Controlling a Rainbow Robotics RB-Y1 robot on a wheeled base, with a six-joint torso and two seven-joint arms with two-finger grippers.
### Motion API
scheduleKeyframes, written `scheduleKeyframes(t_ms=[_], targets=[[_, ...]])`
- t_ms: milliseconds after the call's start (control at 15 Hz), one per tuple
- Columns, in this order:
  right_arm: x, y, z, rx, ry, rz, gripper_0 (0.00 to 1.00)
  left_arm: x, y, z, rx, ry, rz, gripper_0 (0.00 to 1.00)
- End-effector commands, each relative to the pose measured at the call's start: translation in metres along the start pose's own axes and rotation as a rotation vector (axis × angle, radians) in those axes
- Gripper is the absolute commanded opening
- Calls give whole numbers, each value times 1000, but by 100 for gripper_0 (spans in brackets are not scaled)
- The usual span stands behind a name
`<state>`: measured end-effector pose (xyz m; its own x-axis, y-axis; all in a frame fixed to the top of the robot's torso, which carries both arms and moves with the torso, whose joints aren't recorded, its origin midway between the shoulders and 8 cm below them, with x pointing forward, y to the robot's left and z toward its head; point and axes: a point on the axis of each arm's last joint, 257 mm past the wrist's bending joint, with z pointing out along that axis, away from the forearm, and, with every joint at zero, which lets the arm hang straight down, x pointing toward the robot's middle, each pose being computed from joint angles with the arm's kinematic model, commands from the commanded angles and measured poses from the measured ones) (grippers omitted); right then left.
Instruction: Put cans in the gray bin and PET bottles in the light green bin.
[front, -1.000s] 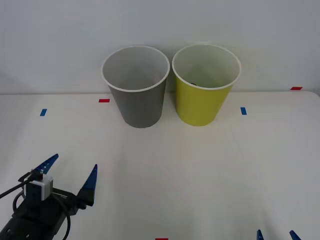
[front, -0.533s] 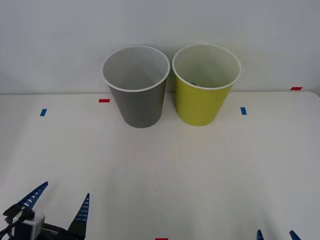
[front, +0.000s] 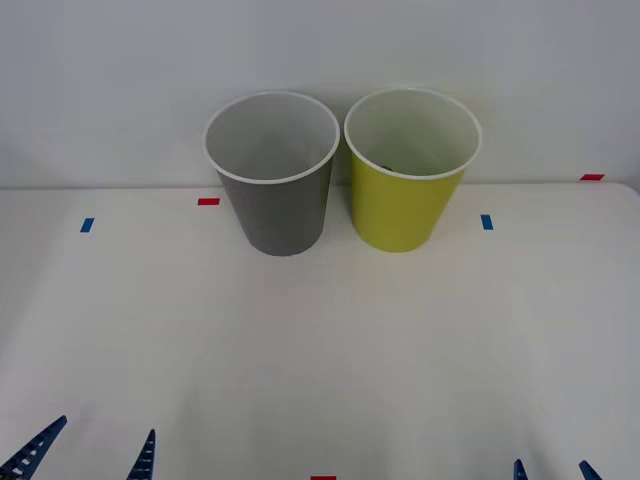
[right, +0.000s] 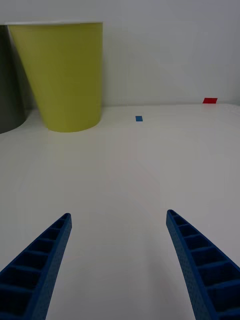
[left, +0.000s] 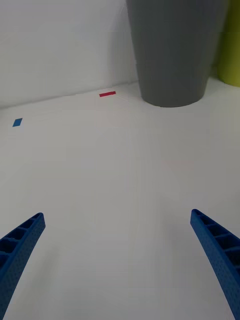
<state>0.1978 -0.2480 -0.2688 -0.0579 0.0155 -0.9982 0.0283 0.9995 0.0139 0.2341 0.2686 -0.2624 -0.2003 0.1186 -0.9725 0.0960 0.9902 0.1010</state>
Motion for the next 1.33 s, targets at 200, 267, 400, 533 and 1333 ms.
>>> scheduleKeyframes(t_ms=[200, 267, 400, 533, 1333], targets=[[0, 0, 0, 0, 0, 0, 65, 0, -5, -2, 4, -4, -7, 100], [0, 0, 0, 0, 0, 0, 65, 0, -5, -2, 4, -4, -7, 100], [0, 0, 0, 0, 0, 0, 65, 0, -5, -2, 4, -4, -7, 100], [0, 0, 0, 0, 0, 0, 64, 0, -5, -2, 4, -4, -7, 100], [0, 0, 0, 0, 0, 0, 65, 0, -5, -2, 4, -4, -7, 100]])
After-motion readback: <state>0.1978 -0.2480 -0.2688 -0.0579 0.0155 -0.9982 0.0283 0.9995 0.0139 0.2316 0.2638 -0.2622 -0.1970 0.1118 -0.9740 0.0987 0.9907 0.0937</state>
